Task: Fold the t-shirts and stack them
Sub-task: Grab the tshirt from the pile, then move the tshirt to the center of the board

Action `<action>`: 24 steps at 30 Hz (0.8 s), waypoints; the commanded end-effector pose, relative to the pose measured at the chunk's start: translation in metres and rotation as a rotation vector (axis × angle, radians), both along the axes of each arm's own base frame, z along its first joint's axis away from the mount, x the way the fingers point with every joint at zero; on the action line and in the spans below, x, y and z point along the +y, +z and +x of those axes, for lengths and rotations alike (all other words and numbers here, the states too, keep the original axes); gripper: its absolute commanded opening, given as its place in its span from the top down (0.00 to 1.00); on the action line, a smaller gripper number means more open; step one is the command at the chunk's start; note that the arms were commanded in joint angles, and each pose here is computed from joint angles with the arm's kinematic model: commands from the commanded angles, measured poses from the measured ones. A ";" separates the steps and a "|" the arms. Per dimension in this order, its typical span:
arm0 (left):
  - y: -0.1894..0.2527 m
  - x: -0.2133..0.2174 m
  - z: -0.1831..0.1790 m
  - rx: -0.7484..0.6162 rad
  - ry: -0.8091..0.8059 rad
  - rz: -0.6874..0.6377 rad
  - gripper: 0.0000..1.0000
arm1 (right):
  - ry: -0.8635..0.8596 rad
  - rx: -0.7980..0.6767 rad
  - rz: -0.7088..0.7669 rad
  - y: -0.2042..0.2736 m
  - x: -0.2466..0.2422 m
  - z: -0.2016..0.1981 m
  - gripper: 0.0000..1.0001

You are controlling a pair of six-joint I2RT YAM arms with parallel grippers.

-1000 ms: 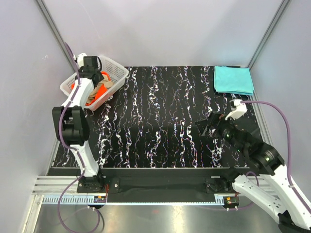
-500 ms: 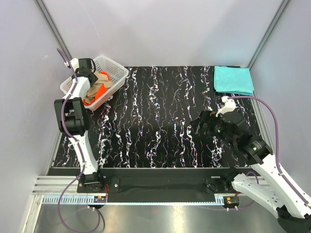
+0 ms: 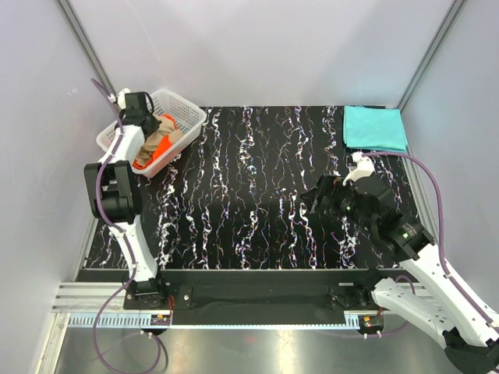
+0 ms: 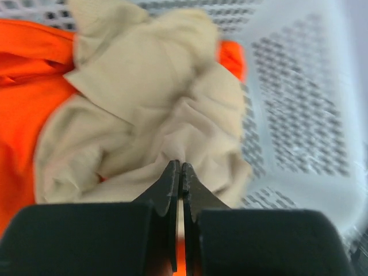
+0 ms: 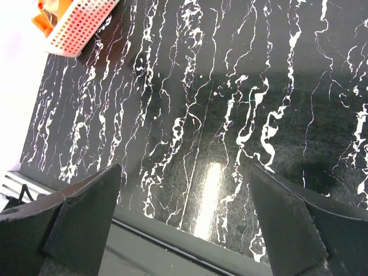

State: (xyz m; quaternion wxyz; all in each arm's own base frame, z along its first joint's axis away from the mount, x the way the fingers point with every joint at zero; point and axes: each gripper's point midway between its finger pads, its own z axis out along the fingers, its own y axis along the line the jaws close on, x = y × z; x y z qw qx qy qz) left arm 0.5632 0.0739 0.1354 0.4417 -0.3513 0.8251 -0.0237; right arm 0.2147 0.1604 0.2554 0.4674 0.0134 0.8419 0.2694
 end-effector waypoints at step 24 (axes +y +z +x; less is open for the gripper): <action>0.219 -0.304 -0.239 -0.519 -0.977 -0.304 1.00 | -0.048 0.027 0.049 0.035 -0.014 -0.018 0.02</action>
